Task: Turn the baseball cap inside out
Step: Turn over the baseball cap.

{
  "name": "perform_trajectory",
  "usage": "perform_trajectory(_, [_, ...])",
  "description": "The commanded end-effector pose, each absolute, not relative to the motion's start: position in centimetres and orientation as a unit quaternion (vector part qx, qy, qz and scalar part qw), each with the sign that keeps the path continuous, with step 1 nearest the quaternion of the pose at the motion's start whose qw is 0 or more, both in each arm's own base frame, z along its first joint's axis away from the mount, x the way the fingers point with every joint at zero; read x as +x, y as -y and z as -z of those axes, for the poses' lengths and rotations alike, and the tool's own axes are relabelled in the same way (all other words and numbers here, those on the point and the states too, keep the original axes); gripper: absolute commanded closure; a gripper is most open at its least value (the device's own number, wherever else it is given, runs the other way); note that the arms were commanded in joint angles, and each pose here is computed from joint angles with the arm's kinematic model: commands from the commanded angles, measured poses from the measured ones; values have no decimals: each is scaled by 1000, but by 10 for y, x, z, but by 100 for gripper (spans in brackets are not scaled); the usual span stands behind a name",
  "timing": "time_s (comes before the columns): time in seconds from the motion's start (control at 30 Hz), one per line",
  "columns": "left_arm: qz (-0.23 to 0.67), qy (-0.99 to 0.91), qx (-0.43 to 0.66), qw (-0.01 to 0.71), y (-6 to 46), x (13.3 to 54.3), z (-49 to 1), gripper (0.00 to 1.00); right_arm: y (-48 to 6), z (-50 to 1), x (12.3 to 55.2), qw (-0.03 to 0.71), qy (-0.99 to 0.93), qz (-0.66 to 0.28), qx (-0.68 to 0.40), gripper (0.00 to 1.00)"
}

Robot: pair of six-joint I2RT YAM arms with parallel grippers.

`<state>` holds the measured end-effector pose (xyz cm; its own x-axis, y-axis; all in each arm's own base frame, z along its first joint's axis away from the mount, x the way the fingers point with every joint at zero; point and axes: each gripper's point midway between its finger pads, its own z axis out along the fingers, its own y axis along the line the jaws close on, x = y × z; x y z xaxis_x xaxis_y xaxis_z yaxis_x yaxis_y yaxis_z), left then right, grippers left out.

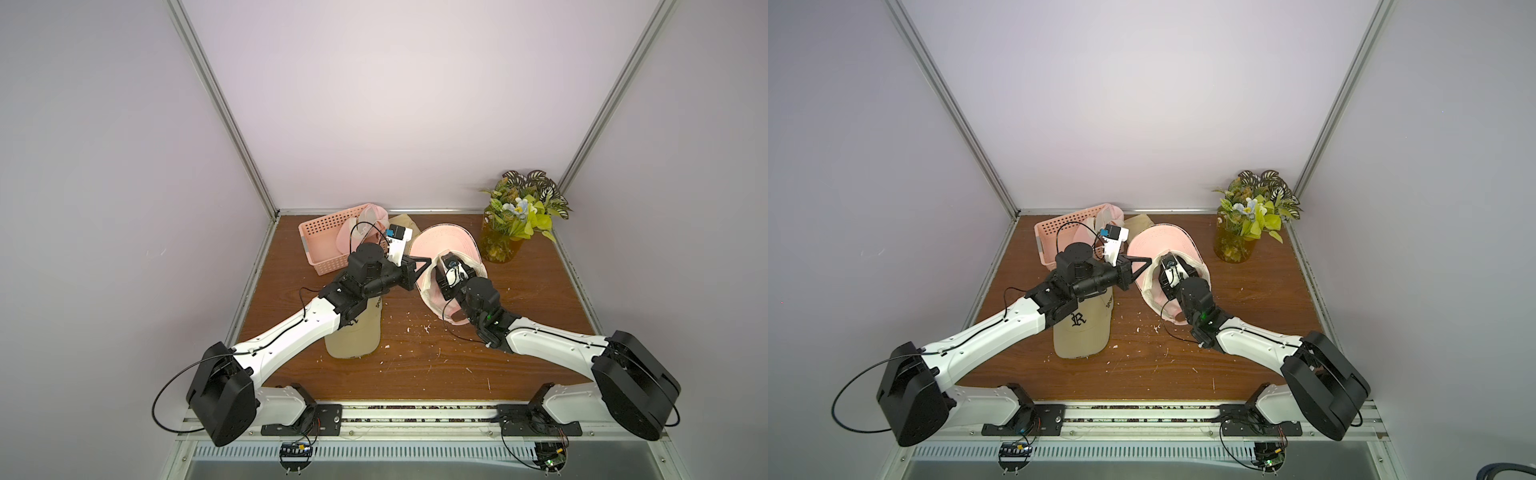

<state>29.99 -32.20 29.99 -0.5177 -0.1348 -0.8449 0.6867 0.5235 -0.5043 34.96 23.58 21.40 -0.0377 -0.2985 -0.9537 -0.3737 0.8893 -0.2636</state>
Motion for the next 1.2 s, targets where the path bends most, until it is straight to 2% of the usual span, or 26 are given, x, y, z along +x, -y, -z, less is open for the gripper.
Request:
perform_trajectory(0.0, [457,-722,195,482,320,295,-323,98,-230,-201,343,630,-738,-50,-235,41])
perform_trajectory(0.1, [435,-728,190,495,317,304,-317,98,-244,-192,326,596,-744,-87,-291,39])
perform_trajectory(0.3, [446,-722,206,487,328,305,-316,98,-275,-171,289,504,-745,-164,-404,39])
perform_trajectory(0.73, [410,-737,187,505,315,316,-313,98,-238,-148,304,457,-808,-57,-368,39])
perform_trajectory(0.87, [406,-740,188,501,317,318,-304,98,-245,-164,307,476,-802,-80,-352,42])
perform_trajectory(1.03, [423,-741,187,487,324,318,-294,98,-259,-218,301,564,-744,-156,-323,42])
perform_trajectory(1.17, [437,-746,185,468,330,317,-290,98,-242,-243,319,617,-735,-123,-252,44])
